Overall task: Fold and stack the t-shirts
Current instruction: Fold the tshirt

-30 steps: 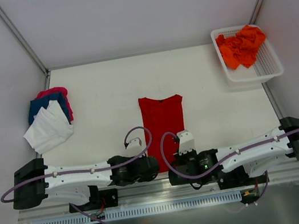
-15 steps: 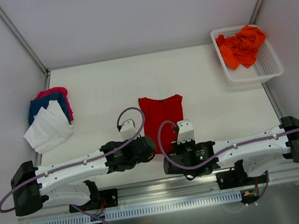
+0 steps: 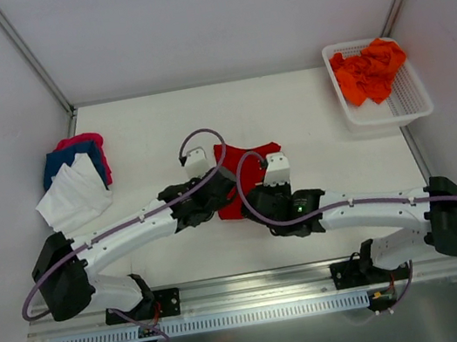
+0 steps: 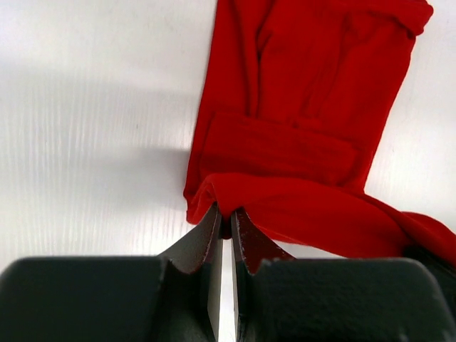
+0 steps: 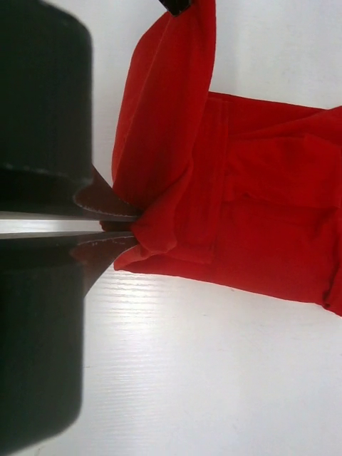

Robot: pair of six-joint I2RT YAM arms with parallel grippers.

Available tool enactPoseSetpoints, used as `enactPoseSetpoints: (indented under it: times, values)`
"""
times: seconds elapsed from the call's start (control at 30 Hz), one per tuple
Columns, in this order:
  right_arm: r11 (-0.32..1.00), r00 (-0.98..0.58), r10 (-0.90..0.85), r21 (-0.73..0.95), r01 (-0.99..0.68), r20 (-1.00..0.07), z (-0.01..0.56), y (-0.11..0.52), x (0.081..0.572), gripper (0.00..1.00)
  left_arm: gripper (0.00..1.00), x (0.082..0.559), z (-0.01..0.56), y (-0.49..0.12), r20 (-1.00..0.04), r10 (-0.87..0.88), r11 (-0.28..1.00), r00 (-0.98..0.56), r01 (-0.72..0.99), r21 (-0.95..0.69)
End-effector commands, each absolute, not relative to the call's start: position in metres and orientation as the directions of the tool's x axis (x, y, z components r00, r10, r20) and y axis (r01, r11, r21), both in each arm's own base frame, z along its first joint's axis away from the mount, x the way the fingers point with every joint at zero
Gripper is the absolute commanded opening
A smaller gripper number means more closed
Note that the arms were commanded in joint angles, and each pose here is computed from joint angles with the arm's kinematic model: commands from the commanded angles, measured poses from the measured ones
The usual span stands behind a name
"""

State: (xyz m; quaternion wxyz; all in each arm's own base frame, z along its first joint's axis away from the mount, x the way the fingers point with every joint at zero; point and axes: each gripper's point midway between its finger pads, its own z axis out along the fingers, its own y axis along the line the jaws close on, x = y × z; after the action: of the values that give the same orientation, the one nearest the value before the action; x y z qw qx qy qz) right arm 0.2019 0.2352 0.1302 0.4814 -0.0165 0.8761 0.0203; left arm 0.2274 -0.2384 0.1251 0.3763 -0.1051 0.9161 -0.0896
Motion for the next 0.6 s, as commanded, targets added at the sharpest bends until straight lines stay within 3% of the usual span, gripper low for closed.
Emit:
enactPoseSetpoints:
  times: [0.0,0.57]
  values:
    - [0.986,-0.512,-0.158,-0.162,-0.038,-0.844,0.138,0.207,0.222,0.0,0.0,0.259,0.13,-0.21,-0.749,-0.136,0.99,-0.649,-0.124,-0.073]
    - [0.989,-0.497,-0.129,-0.15,0.003,-0.858,0.173,0.201,0.276,0.0,0.0,0.326,0.192,-0.24,-0.805,-0.116,0.993,-0.581,-0.067,-0.095]
